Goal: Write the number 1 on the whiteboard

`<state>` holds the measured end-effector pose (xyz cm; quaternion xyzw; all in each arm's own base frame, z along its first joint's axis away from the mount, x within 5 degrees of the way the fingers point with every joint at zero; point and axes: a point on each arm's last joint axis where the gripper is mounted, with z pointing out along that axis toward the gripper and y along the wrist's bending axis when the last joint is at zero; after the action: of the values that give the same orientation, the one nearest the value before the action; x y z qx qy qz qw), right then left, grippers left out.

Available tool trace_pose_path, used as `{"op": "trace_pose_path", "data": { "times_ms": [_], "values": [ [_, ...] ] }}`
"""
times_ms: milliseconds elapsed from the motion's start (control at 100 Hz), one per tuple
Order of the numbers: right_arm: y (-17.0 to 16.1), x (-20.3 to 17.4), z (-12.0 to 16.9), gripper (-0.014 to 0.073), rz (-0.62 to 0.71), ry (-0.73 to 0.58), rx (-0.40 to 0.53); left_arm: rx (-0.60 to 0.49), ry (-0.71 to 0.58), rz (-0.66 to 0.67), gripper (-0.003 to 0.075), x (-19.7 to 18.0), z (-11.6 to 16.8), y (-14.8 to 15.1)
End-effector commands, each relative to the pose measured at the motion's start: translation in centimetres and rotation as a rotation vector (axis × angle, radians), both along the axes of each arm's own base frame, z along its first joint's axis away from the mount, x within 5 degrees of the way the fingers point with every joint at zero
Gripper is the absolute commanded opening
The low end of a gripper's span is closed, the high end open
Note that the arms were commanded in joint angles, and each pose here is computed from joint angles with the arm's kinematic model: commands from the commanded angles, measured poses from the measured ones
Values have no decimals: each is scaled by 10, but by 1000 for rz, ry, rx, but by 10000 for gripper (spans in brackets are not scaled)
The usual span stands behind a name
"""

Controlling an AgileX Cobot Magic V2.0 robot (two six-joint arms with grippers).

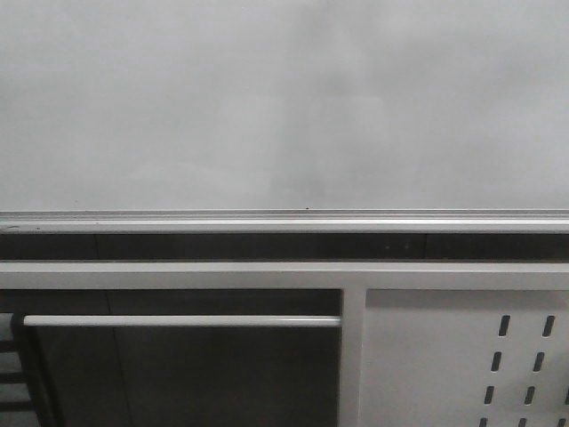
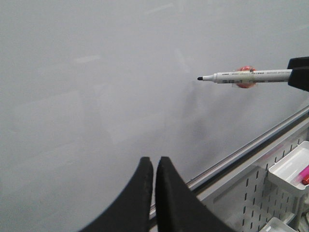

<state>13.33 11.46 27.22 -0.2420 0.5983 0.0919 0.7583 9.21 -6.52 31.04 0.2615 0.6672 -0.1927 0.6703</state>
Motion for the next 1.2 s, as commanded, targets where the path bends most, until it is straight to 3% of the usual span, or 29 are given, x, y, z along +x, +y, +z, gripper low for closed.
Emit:
{"op": "trace_pose_path", "data": {
  "times_ms": [0,370,720,900,1030,1190],
  "values": [
    [1,5,16,-61,-52,-106,56,-52,-1,5,-18,0,10,0],
    [8,17,-8,-61,-102,28,10,-52,-1,5,-18,0,10,0],
    [13,18,-28,-61,-73,144,-65,-51,1,-13,-18,-1,10,-1],
    [12,16,-33,-61,-63,166,-57,-51,1,-21,-18,-1,10,-2],
    [19,2,-28,-61,37,187,-66,-49,4,-59,-18,-4,9,-4],
    [24,-21,-23,-61,204,250,-64,-16,-11,-199,-18,-13,8,-13]
  ]
}}
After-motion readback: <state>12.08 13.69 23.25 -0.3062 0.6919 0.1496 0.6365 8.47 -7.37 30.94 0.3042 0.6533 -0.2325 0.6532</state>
